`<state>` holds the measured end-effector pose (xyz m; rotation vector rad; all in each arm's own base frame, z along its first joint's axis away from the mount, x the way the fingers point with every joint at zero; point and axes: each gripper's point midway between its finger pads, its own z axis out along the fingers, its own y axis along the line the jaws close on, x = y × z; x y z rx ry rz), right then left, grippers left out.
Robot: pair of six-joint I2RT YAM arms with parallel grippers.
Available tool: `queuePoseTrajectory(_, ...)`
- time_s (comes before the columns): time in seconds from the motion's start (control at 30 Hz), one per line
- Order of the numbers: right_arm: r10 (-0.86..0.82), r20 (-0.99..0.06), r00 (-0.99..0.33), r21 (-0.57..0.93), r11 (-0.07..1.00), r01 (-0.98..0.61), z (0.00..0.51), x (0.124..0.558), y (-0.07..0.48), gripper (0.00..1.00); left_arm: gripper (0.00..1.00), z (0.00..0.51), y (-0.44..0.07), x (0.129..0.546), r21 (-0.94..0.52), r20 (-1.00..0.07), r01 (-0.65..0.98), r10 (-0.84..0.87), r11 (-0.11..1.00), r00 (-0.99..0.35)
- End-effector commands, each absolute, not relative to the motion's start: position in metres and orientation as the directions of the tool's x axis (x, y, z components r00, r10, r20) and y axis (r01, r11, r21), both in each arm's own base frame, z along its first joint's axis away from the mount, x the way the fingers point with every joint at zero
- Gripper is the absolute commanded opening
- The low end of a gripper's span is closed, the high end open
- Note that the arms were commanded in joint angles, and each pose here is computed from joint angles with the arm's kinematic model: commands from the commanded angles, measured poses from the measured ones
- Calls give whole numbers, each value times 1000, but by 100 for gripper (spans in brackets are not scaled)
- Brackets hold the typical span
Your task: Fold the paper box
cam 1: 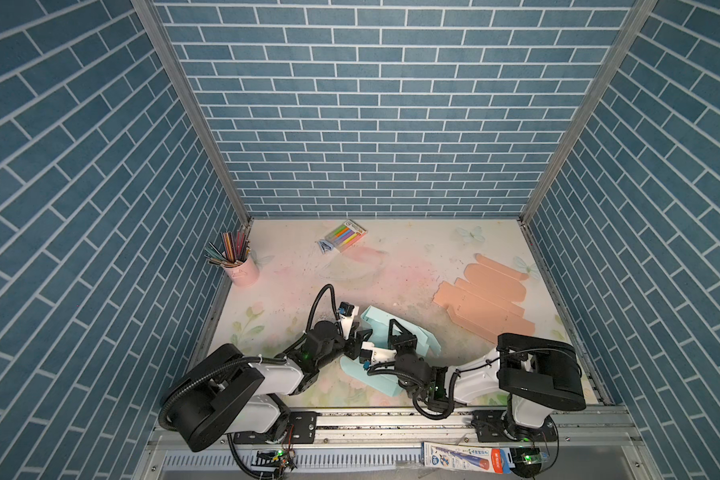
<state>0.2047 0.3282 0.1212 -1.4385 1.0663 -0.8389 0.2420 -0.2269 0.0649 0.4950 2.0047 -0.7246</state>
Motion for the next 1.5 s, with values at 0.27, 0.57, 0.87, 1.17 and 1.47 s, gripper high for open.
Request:
queuePoseTrajectory(0.27,-934,-44,355,-986,-15,-163,119,204,328,8,47,80,-240,231,-336,-881,661,24,672,-472)
queuePoseTrajectory(0.57,-938,-42,343,-987,-13,-157,118,210,326,8,30,78,-224,224,-423,-820,558,-39,714,-571)
queuePoseTrajectory(0.87,-940,-44,339,-987,-11,-161,118,210,324,7,16,117,-193,233,-498,-830,520,-206,694,-519)
queuePoseTrajectory(1.17,-934,-73,348,-987,16,-162,125,210,326,6,6,109,-176,268,-463,-817,436,-181,772,-548)
queuePoseTrajectory(1.47,-932,-79,353,-984,17,-175,123,208,327,6,6,80,-203,269,-447,-798,496,-82,745,-597)
